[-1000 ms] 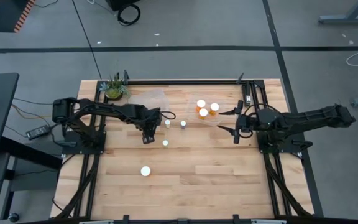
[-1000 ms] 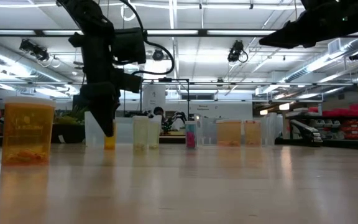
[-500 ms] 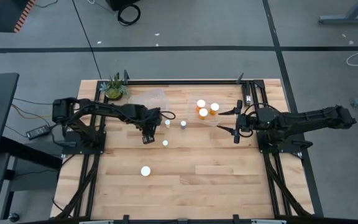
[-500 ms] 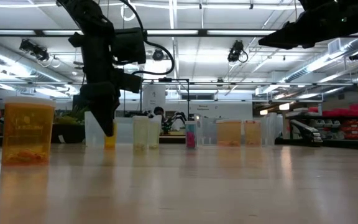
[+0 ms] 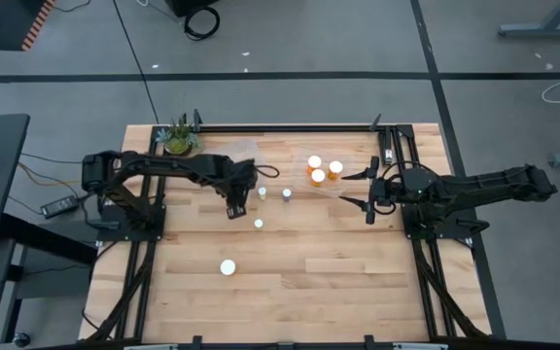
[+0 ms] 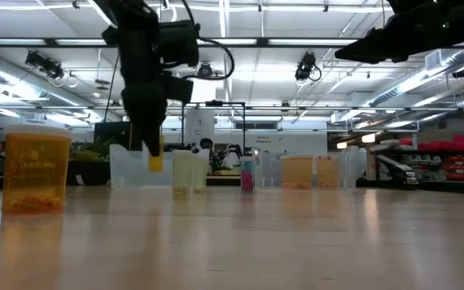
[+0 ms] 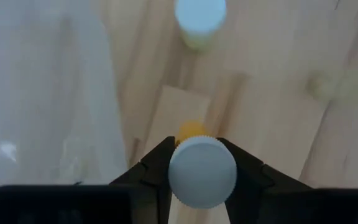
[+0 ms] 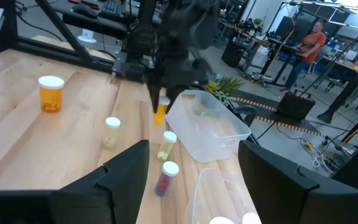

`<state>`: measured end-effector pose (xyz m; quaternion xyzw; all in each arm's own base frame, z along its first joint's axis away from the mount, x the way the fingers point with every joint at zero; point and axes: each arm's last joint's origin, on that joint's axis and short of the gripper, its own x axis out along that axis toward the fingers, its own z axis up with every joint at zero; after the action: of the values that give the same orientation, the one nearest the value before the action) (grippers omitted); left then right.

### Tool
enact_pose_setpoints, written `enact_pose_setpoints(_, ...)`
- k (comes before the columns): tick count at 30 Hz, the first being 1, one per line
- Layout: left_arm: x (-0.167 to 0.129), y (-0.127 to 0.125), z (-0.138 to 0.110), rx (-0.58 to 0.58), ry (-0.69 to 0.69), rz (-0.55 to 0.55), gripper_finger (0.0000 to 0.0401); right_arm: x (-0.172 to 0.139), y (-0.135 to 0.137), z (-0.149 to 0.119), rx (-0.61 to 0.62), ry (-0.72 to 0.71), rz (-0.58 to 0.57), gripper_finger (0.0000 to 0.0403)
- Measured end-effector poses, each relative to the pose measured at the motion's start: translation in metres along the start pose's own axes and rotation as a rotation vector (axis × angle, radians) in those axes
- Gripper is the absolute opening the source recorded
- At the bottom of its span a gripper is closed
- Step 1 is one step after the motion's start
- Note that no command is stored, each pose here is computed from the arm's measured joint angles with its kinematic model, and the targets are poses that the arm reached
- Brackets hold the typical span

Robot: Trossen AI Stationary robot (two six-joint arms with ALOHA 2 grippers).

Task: Pick and place medicine bottles into bin by pill shape (circle, oval)
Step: Put the orange pill bottle into the left bin

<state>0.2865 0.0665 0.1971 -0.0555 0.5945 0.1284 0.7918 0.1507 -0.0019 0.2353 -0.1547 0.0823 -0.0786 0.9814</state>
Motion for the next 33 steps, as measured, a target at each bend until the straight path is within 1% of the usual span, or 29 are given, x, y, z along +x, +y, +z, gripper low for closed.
enact_pose_setpoints(3, -0.013, 0.008, 0.011, -0.005, -0.020, 0.008, 0.0127, 0.000, 0.000, 0.000, 0.000, 0.000, 0.000, 0.0254)
enact_pose_setpoints(6, -0.025, 0.017, 0.022, 0.008, -0.056, 0.017, 0.0130, 0.000, 0.000, 0.000, 0.000, 0.000, 0.000, 0.0254)
enact_pose_setpoints(10, -0.036, 0.033, 0.032, 0.019, -0.105, 0.037, 0.0120, 0.000, 0.000, 0.000, 0.000, 0.000, 0.000, 0.0254)
enact_pose_setpoints(14, -0.037, 0.054, 0.034, 0.002, -0.137, 0.067, 0.0114, 0.000, 0.000, 0.000, 0.000, 0.000, 0.000, 0.0254)
enact_pose_setpoints(17, -0.029, 0.070, 0.035, -0.024, -0.130, 0.086, 0.0120, 0.000, 0.000, 0.000, 0.000, 0.000, 0.000, 0.0254)
enact_pose_setpoints(21, -0.010, 0.092, 0.037, -0.038, -0.116, 0.110, 0.0129, 0.000, 0.000, 0.000, -0.001, 0.000, 0.001, 0.0254)
enact_pose_setpoints(26, 0.021, 0.114, 0.040, -0.064, -0.093, 0.128, 0.0121, 0.000, 0.000, 0.000, -0.001, 0.000, 0.001, 0.0254)
enact_pose_setpoints(30, 0.041, 0.127, 0.035, -0.094, -0.043, 0.127, 0.0117, 0.000, 0.000, 0.000, -0.002, 0.002, 0.001, 0.0254)
enact_pose_setpoints(33, 0.048, 0.133, 0.032, -0.110, -0.018, 0.126, 0.0124, 0.000, 0.000, 0.000, -0.002, 0.002, 0.002, 0.0254)
